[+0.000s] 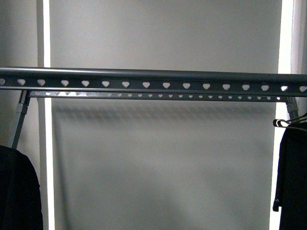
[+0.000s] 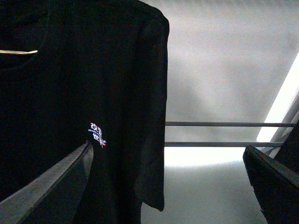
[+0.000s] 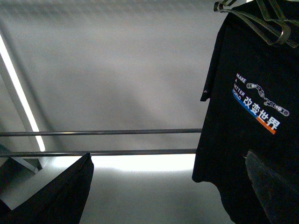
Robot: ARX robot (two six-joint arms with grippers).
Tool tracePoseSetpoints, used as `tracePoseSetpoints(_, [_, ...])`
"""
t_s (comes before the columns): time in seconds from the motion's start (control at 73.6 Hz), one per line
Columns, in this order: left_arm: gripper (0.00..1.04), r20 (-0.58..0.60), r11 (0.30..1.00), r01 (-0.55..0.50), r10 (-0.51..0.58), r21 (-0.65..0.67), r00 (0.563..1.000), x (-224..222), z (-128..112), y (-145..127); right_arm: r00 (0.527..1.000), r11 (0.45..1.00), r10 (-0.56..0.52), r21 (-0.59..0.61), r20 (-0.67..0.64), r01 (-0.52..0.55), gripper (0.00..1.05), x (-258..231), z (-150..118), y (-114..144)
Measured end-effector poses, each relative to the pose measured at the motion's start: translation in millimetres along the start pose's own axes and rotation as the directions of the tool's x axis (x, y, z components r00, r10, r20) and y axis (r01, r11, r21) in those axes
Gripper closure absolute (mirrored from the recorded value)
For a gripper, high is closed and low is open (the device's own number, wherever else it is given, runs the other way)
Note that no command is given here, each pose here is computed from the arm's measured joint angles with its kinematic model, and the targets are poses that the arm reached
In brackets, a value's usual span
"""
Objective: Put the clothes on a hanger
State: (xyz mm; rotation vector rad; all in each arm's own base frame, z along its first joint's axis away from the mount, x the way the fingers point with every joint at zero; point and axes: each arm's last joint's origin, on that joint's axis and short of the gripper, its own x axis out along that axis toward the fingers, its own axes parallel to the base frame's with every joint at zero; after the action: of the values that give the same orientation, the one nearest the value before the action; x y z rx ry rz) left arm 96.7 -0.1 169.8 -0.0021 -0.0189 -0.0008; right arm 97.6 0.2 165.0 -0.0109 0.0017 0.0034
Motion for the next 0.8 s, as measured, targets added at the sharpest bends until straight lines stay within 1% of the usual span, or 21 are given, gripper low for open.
tracePoseSetpoints(0.272, [0.07, 0.0, 1.0, 0.0, 0.0, 0.0, 1.0, 0.0, 0.0, 0.0, 1.0, 1.0, 0.0, 0.0, 0.0, 0.0, 0.07, 0.0, 0.0, 0.0])
tracePoseSetpoints(0.313, [0.07, 0.012, 0.998, 0.063, -0.064, 0.03, 0.998, 0.5, 1.4, -0.5, 1.0, 1.0, 0.0, 0.0, 0.0, 0.0, 0.07, 0.0, 0.0, 0.0])
tracePoseSetpoints(0.326, [0.07, 0.025, 0.991, 0.119, -0.121, 0.064, 0.992, 1.0, 3.0, -1.8, 1.0, 1.0, 0.0, 0.0, 0.0, 0.0, 0.07, 0.0, 0.0, 0.0])
tracePoseSetpoints(0.353, [0.07, 0.039, 0.983, 0.16, -0.163, 0.088, 0.986, 1.6, 5.1, -3.1, 1.0, 1.0, 0.0, 0.0, 0.0, 0.0, 0.07, 0.0, 0.0, 0.0])
tracePoseSetpoints(0.367, [0.07, 0.053, 0.974, 0.191, -0.198, 0.121, 0.979, 2.6, 7.4, -5.2, 1.0, 1.0, 0.0, 0.0, 0.0, 0.0, 0.07, 0.0, 0.0, 0.0])
tracePoseSetpoints(0.394, [0.07, 0.075, 0.967, 0.212, -0.224, 0.143, 0.972, 4.6, 13.1, -8.9, 1.0, 1.0, 0.001, 0.0, 0.0, -0.001, 0.07, 0.0, 0.0, 0.0])
tracePoseSetpoints(0.421, [0.07, 0.104, 0.967, 0.208, -0.225, 0.148, 0.969, 8.9, 25.2, -14.2, 1.0, 1.0, 0.0, 0.0, 0.0, 0.0, 0.07, 0.0, 0.0, 0.0])
tracePoseSetpoints(0.462, [0.07, 0.134, 0.976, 0.179, -0.195, 0.125, 0.972, 15.6, 43.9, -18.8, 1.0, 1.0, 0.0, 0.0, 0.0, 0.0, 0.07, 0.0, 0.0, 0.0])
tracePoseSetpoints(0.476, [0.07, 0.15, 0.988, 0.134, -0.145, 0.078, 0.978, 22.7, 60.3, -20.0, 1.0, 1.0, 0.0, 0.0, 0.0, 0.0, 0.07, 0.0, 0.0, 0.0])
tracePoseSetpoints(0.516, [0.07, 0.142, 0.999, 0.043, -0.044, 0.009, 0.989, 35.0, 81.8, -19.5, 1.0, 1.0, 0.001, 0.0, 0.0, -0.001, 0.07, 0.0, 0.0, 0.0])
tracePoseSetpoints(0.53, [0.07, 0.124, 0.999, -0.007, 0.011, -0.034, 0.992, 42.3, 91.2, -18.7, 1.0, 1.0, 0.001, 0.0, 0.0, -0.001, 0.07, 0.0, 0.0, 0.0])
tracePoseSetpoints(0.557, [0.07, 0.1, 0.995, -0.057, 0.065, -0.08, 0.993, 50.1, 99.7, -17.5, 1.0, 1.0, 0.0, 0.0, 0.0, 0.0, 0.07, 0.0, 0.0, 0.0])
tracePoseSetpoints(0.571, [0.07, 0.07, 0.985, -0.104, 0.114, -0.137, 0.991, 58.5, 106.8, -16.3, 1.0, 1.0, 0.0, 0.0, 0.0, 0.0, 0.07, 0.0, 0.0, 0.0])
tracePoseSetpoints(0.598, [0.07, 0.036, 0.974, -0.153, 0.161, -0.168, 0.986, 67.3, 112.4, -15.2, 1.0, 1.0, 0.0, 0.0, 0.0, 0.0, 0.07, 0.0, 0.0, 0.0])
tracePoseSetpoints(0.612, [0.07, 0.002, 0.955, -0.195, 0.201, -0.223, 0.98, 76.3, 117.0, -13.9, 1.0, 1.0, 0.0, 0.0, 0.0, 0.0, 0.07, 0.0, 0.0, 0.0])
tracePoseSetpoints(0.639, [0.07, -0.048, 0.928, -0.255, 0.252, -0.27, 0.967, 90.0, 122.2, -11.9, 1.0, 1.0, 0.0, 0.0, 0.0, 0.0, 0.07, 0.0, 0.0, 0.0])
tracePoseSetpoints(0.666, [0.07, -0.077, 0.907, -0.288, 0.277, -0.309, 0.958, 98.8, 124.5, -10.9, 1.0, 1.0, 0.0, 0.0, 0.0, 0.0, 0.07, 0.0, 0.0, 0.0])
tracePoseSetpoints(0.693, [0.07, -0.117, 0.869, -0.334, 0.313, -0.364, 0.943, 112.5, 126.7, -9.0, 1.0, 1.0, 0.0, 0.0, 0.0, 0.0, 0.07, 0.0, 0.0, 0.0])
tracePoseSetpoints(0.707, [0.07, -0.145, 0.838, -0.359, 0.329, -0.41, 0.933, 121.1, 127.2, -7.8, 1.0, 1.0, 0.0, 0.0, 0.0, 0.0, 0.07, 0.0, 0.0, 0.0])
tracePoseSetpoints(0.761, [0.07, -0.259, 0.749, -0.426, 0.339, -0.507, 0.904, 147.3, 126.3, -4.5, 1.0, 1.0, 0.0, 0.0, 0.0, 0.0, 0.07, 0.0, 0.0, 0.0])
tracePoseSetpoints(0.802, [0.07, -0.315, 0.688, -0.466, 0.344, -0.556, 0.885, 158.7, 123.2, -3.4, 1.0, 1.0, 0.0, 0.0, 0.0, 0.0, 0.07, 0.0, 0.0, 0.0])
